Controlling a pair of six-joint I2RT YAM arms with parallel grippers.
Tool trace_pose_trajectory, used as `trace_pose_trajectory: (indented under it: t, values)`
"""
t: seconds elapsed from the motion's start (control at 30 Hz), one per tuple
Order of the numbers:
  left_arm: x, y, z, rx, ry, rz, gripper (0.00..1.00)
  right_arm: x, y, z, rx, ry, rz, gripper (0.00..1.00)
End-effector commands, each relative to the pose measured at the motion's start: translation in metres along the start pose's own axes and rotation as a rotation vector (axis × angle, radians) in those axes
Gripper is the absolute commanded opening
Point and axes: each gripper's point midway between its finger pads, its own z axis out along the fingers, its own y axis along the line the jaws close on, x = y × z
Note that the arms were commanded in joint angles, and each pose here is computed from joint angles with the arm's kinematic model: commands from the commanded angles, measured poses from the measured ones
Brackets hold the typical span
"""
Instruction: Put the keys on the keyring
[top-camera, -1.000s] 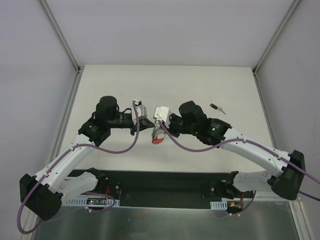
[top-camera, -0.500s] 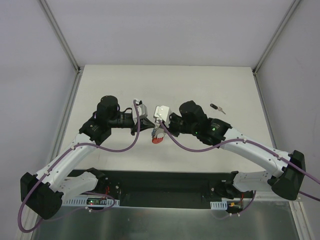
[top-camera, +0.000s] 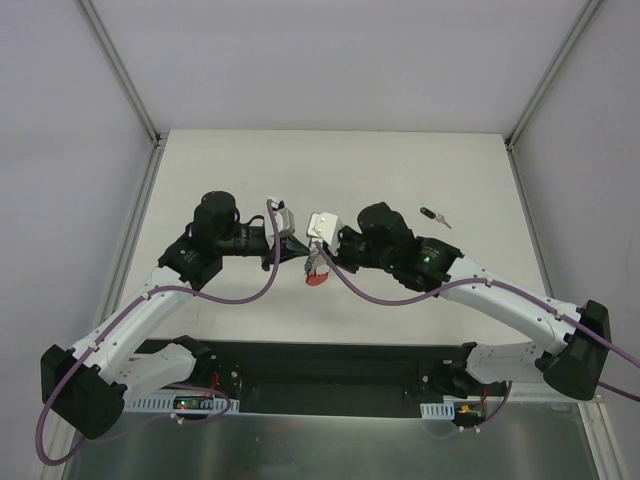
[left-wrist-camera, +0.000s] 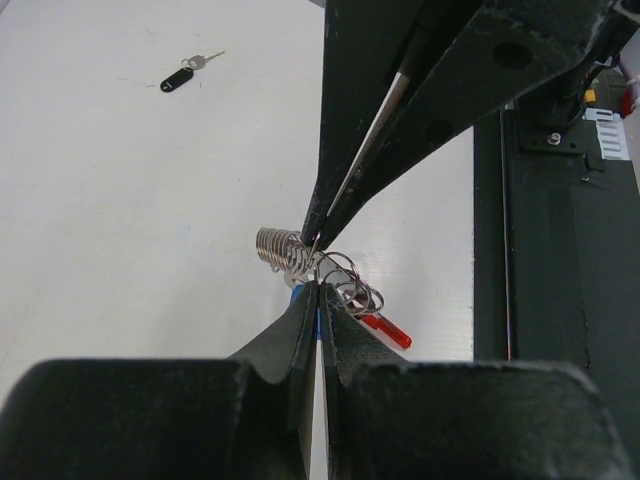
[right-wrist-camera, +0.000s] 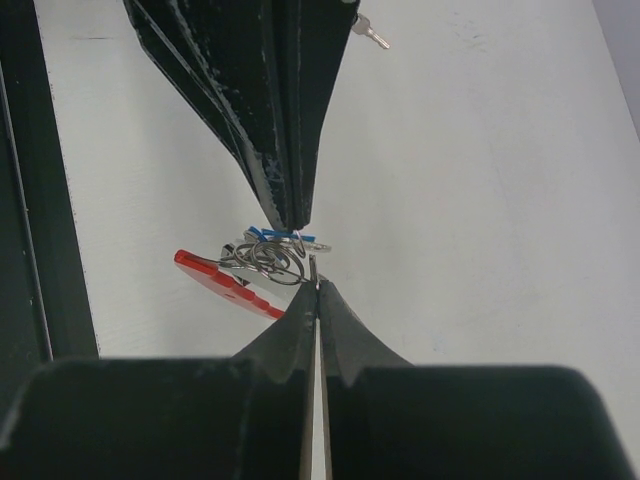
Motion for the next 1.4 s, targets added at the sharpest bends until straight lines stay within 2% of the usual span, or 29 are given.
trace_pose_trajectory:
  t: [0.0,0.33,0.6,1.03,1.37]
  values:
    - [-0.017,-0.003,0.0,0.019,-0.048,0.04,0.0,-0.021,-0.005,-0.011,0.035,-0.076,-0.044,0.01]
    - [-0.021,0.001,-0.005,-0.007,-0.058,0.024,0.0,-0.006,-0.003,-0.019,0.061,-0.045,-0.064,0.01]
    - [-0.015,-0.008,-0.005,0.087,-0.07,-0.036,0.0,-0.006,-0.002,-0.025,0.075,-0.037,-0.095,0.01]
    - [-0.013,-0.011,0.001,0.142,-0.065,-0.084,0.0,-0.013,0.003,-0.021,0.053,-0.05,-0.102,0.01]
    - [-0.019,-0.01,0.004,0.14,-0.092,-0.055,0.0,-0.015,0.008,-0.015,0.025,-0.048,-0.099,0.01]
